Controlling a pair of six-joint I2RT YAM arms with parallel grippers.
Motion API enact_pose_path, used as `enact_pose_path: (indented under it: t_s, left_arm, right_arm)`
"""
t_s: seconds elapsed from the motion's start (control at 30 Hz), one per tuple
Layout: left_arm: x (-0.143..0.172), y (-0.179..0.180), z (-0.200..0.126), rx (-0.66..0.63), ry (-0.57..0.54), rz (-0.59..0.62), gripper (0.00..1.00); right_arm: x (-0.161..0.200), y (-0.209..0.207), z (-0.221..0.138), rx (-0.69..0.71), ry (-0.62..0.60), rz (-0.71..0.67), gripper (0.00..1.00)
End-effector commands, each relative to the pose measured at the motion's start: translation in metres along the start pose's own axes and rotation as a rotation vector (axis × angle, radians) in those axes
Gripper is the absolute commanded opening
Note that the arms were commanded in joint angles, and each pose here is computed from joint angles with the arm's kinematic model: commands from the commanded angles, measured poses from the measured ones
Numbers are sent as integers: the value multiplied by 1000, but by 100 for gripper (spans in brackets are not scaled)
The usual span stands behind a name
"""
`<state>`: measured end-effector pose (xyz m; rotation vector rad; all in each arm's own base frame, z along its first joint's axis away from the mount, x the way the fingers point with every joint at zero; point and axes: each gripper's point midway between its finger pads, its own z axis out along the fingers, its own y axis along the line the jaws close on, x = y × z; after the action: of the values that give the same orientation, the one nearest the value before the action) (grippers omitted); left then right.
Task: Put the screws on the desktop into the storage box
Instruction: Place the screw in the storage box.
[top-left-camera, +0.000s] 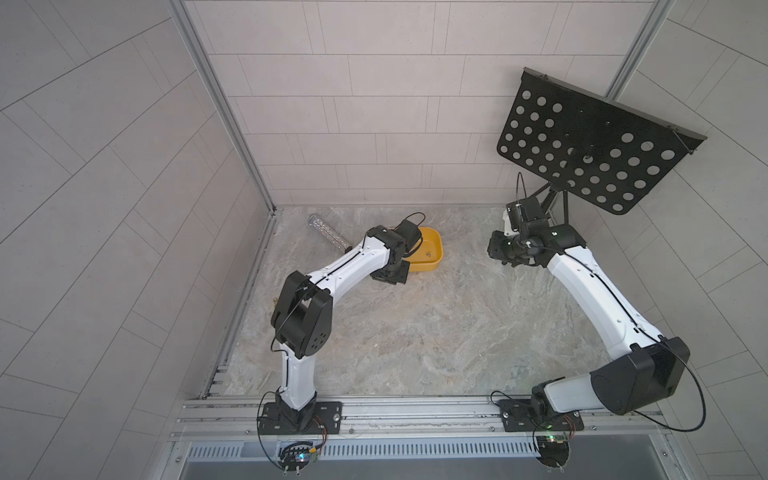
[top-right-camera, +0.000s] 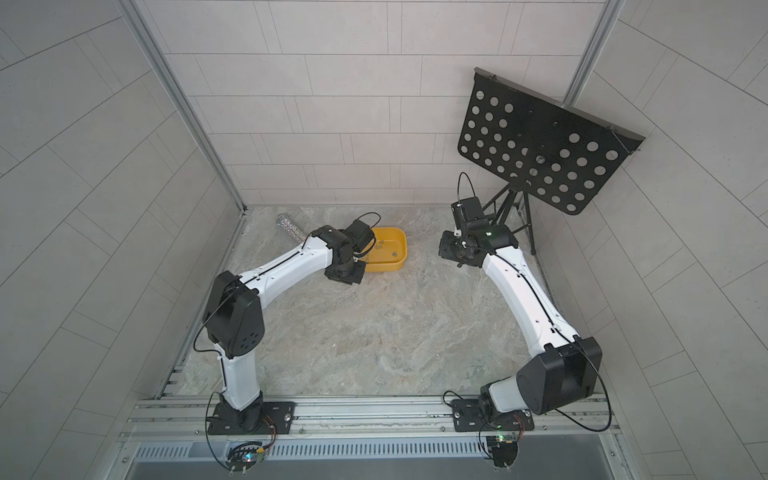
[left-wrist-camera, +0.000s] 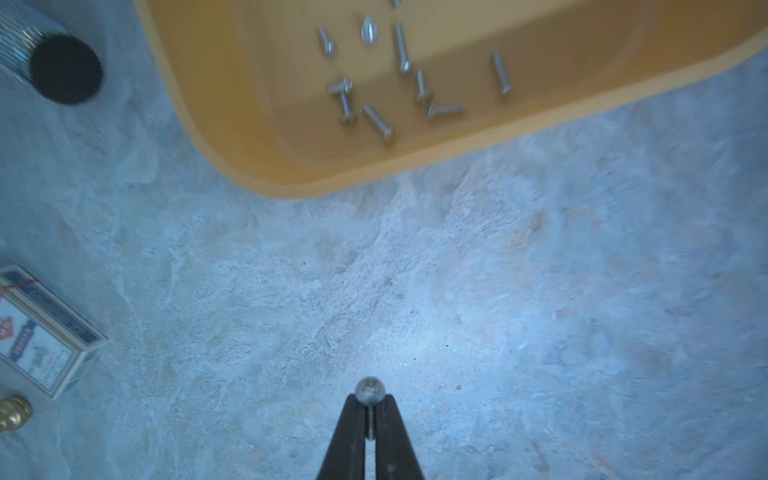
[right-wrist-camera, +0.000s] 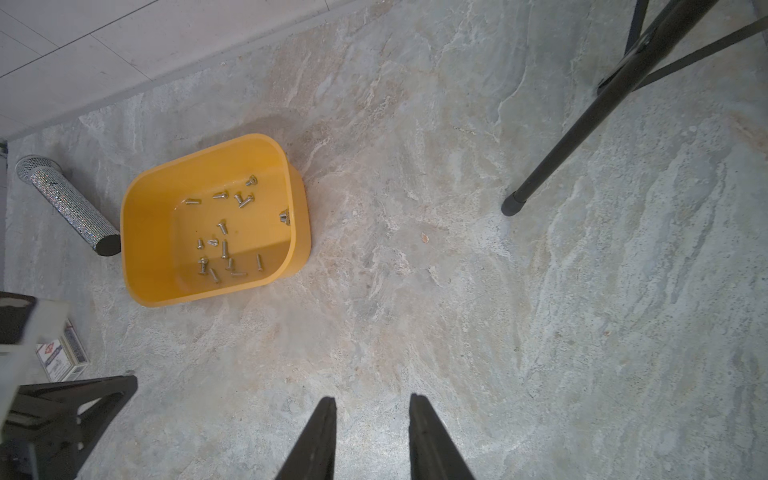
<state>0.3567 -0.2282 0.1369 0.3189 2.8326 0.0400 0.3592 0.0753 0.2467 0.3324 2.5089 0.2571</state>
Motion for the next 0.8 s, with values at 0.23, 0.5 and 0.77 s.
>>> enact_pose_path:
  t_s: [0.23, 0.5, 0.77]
  left_arm:
    - [-77, -1, -1, -20, -43, 34, 3]
    - [-99, 11, 52, 6, -8, -29, 3]
    - [-93, 18, 79, 1, 44, -40, 3]
  right_arm:
    - [3, -2, 1, 4, 7, 7, 35]
    - [5, -3, 4, 5, 13, 6, 35]
    - [8, -4, 10, 12, 25, 10, 35]
